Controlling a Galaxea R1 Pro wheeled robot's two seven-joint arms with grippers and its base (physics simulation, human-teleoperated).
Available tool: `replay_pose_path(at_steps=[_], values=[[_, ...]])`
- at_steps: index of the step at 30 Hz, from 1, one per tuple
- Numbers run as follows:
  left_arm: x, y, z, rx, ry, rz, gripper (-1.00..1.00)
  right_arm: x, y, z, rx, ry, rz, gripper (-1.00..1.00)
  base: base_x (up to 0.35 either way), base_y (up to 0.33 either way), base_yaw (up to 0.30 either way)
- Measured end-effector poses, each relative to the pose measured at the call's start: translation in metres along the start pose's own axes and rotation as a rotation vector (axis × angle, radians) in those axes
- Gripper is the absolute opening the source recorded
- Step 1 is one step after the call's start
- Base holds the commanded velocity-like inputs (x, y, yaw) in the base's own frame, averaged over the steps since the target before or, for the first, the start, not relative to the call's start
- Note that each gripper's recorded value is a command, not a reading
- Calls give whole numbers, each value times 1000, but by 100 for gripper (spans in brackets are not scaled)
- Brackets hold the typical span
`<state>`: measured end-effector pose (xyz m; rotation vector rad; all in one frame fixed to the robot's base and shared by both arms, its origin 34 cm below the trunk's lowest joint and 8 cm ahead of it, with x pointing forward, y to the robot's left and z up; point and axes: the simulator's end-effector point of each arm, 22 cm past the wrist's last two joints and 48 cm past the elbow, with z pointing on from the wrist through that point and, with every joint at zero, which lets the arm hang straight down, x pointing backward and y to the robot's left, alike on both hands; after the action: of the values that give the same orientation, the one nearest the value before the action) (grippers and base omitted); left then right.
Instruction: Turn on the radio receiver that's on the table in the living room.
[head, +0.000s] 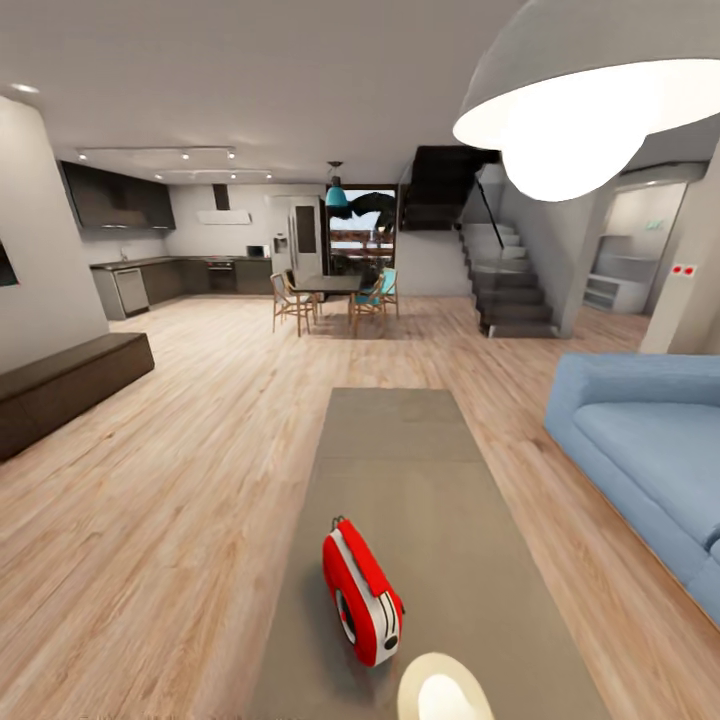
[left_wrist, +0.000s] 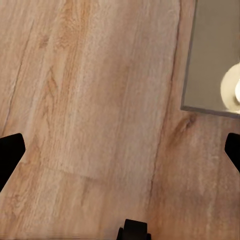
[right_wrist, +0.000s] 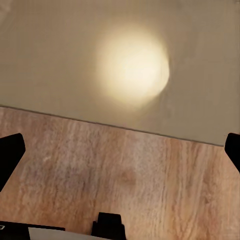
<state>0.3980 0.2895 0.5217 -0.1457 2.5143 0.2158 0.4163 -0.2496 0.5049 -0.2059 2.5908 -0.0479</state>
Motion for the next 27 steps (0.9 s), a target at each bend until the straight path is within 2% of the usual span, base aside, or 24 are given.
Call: replay_pose_path(at_steps=[8,11,12,16,27], values=[[0,0,0,0,0,-1,100,-1,0,0,0,-2,-1,100,0,0,25],[0,0,0,0,0,-1,100,-12,-4,0,8,-25,-1,100,0,0,102],[0,-1,0,1,0,0,100,-31,-25,-1,38,-67,-9,100,0,0,251],[0,-1,0,1,0,0,100,-50,-53,-4,77,-109,-25,100,0,-27,281],[0,-1,0,1,0,0,100,-55,-58,-5,81,-120,-28,100,0,-284,298]])
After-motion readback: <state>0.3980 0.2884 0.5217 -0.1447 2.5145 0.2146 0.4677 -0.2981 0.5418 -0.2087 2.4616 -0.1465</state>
